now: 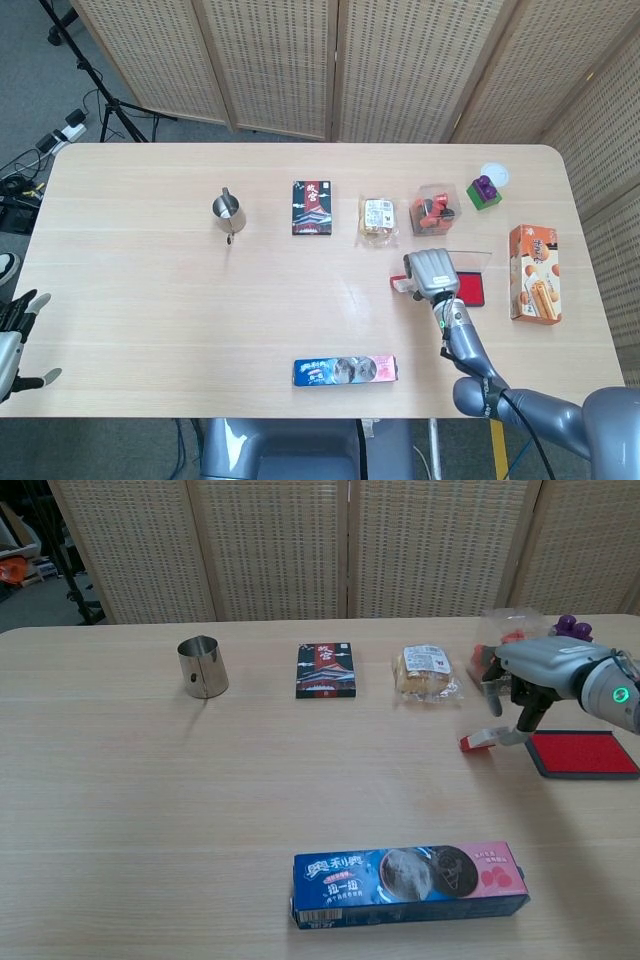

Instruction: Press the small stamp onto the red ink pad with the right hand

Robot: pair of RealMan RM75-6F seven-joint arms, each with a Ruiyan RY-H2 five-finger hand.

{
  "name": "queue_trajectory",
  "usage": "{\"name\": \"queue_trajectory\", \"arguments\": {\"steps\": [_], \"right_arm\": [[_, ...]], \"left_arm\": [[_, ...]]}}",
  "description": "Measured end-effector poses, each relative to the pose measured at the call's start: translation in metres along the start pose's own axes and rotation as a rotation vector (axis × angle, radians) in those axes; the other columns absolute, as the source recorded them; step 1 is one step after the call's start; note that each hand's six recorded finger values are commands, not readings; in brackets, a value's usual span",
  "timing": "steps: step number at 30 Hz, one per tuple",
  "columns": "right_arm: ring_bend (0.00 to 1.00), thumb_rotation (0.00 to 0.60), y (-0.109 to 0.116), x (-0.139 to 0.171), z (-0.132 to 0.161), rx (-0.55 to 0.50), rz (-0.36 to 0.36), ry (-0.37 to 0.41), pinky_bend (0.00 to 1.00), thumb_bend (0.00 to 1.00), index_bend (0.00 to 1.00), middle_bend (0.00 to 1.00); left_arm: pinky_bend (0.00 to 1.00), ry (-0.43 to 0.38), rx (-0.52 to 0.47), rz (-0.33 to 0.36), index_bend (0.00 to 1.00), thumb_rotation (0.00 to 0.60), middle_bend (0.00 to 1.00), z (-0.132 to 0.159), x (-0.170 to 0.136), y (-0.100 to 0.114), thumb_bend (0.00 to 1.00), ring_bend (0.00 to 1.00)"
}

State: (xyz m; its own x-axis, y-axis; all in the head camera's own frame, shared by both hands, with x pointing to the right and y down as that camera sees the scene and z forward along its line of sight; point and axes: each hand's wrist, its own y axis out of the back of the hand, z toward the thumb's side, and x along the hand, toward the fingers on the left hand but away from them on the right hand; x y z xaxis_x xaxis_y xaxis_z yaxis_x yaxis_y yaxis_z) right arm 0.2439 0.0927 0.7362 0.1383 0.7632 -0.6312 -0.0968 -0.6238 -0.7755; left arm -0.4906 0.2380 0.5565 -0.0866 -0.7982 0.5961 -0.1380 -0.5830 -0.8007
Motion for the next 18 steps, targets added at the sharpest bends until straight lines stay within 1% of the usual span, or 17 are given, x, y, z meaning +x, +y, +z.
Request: {"name": "queue_trajectory", "arguments": {"steps": [4, 8, 13, 18], "right_arm": [[1.00, 0.600, 0.007, -0.006, 0.000, -0.012, -0.048, -0.016, 1.00, 0.11, 0.56, 1.00], [1.00, 0.600, 0.016, -0.010, 0.002, -0.038, -0.109, -0.024, 1.00, 0.05, 0.51, 1.00], [1.00, 0.600, 0.030, -0.012, 0.009, -0.080, -0.183, -0.012, 1.00, 0.05, 0.50, 1.00], [1.00, 0.600, 0.036, -0.010, 0.011, -0.084, -0.198, -0.004, 1.00, 0.05, 0.49, 0.99]], "left_arm": [[0.00, 0.000, -0.001, 0.000, 0.00, 0.600, 0.00, 0.000, 0.000, 0.000, 0.14, 0.00], [0.00, 0.001, -0.002, -0.001, 0.00, 0.600, 0.00, 0.000, 0.000, 0.000, 0.14, 0.00], [0.00, -0.001, -0.003, -0.002, 0.00, 0.600, 0.00, 0.000, 0.000, 0.000, 0.14, 0.00], [0.00, 0.001, -0.005, -0.001, 0.00, 0.600, 0.00, -0.001, 0.000, 0.001, 0.13, 0.00]]}}
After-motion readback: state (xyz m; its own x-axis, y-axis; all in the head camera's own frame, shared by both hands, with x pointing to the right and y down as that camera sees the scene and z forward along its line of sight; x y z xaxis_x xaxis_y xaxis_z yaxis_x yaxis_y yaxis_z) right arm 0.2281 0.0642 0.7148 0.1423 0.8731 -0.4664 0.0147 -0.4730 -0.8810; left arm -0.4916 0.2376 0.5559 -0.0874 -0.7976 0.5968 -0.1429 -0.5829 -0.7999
